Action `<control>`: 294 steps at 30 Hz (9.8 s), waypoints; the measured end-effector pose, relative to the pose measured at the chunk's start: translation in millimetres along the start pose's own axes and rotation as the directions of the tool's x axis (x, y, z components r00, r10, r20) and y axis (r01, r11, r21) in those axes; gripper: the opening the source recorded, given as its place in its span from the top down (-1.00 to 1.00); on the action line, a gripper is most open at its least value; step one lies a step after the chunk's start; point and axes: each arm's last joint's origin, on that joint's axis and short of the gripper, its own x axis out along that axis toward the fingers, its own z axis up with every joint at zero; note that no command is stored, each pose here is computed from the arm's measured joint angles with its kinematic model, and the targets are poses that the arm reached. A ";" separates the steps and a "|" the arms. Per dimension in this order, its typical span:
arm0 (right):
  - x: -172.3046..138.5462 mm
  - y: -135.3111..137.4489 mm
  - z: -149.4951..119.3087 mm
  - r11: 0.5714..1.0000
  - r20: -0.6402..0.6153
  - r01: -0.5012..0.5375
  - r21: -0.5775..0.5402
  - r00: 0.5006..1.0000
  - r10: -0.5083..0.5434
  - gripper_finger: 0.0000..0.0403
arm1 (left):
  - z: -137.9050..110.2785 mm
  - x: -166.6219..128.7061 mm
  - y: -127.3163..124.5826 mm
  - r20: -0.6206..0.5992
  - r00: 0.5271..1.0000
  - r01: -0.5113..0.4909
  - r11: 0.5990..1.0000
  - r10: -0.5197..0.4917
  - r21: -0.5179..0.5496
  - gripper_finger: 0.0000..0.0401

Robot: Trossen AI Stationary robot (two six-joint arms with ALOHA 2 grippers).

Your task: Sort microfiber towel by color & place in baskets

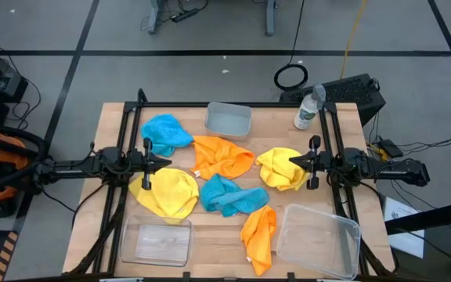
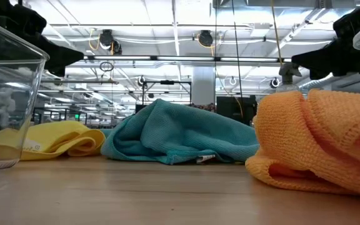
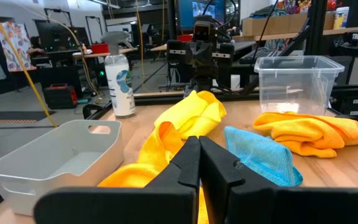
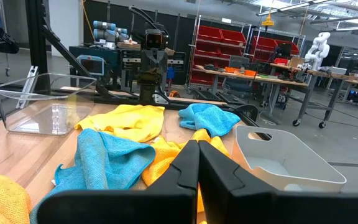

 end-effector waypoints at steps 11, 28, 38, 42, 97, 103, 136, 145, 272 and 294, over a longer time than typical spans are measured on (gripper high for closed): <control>0.0 0.0 0.0 0.999 0.000 -0.001 0.033 1.000 0.001 1.00 | 0.0 0.0 0.0 0.000 1.000 0.000 1.000 0.000 0.000 0.96; 4.9 3.5 -6.8 0.852 -0.075 -0.028 0.522 0.994 0.078 1.00 | 0.1 0.0 0.0 0.000 1.000 0.000 1.000 0.000 0.000 0.96; 8.3 8.8 -1.8 0.856 -0.022 -0.139 0.497 0.985 0.173 1.00 | 0.9 0.0 0.1 0.011 1.000 -0.001 1.000 0.001 -0.001 0.96; 8.9 9.6 0.1 0.852 -0.004 -0.154 0.500 0.984 0.180 1.00 | 2.8 0.1 0.3 0.034 0.999 -0.005 1.000 0.005 -0.001 0.96; 248.8 92.5 88.2 0.950 -0.771 -0.294 0.102 0.580 0.263 0.41 | 2.0 -0.1 0.6 0.018 1.000 -0.015 0.997 0.016 -0.081 0.96; 264.6 99.6 67.4 0.939 -0.862 -0.324 0.113 0.438 0.255 0.28 | 1.9 -0.1 0.6 0.017 1.000 -0.015 0.997 0.016 -0.080 0.96; 318.8 121.0 -28.3 0.930 -0.970 -0.364 0.057 0.198 0.137 -0.16 | 1.1 0.1 0.5 0.007 1.000 -0.014 0.991 0.015 -0.132 0.96; 320.1 123.4 -41.4 0.936 -0.969 -0.327 0.134 0.156 0.193 0.33 | 0.6 0.0 0.0 0.002 1.000 0.004 0.924 -0.004 -0.382 0.96; 223.3 169.3 139.9 0.986 -0.843 0.138 0.089 0.538 0.001 0.64 | 93.2 180.1 -127.3 -0.339 0.941 0.124 0.949 -0.019 0.291 0.92; 288.3 175.6 -21.5 0.963 -0.987 0.257 0.080 0.153 0.041 -0.79 | 81.8 160.3 -124.8 -0.546 0.832 0.209 0.968 -0.101 0.140 0.92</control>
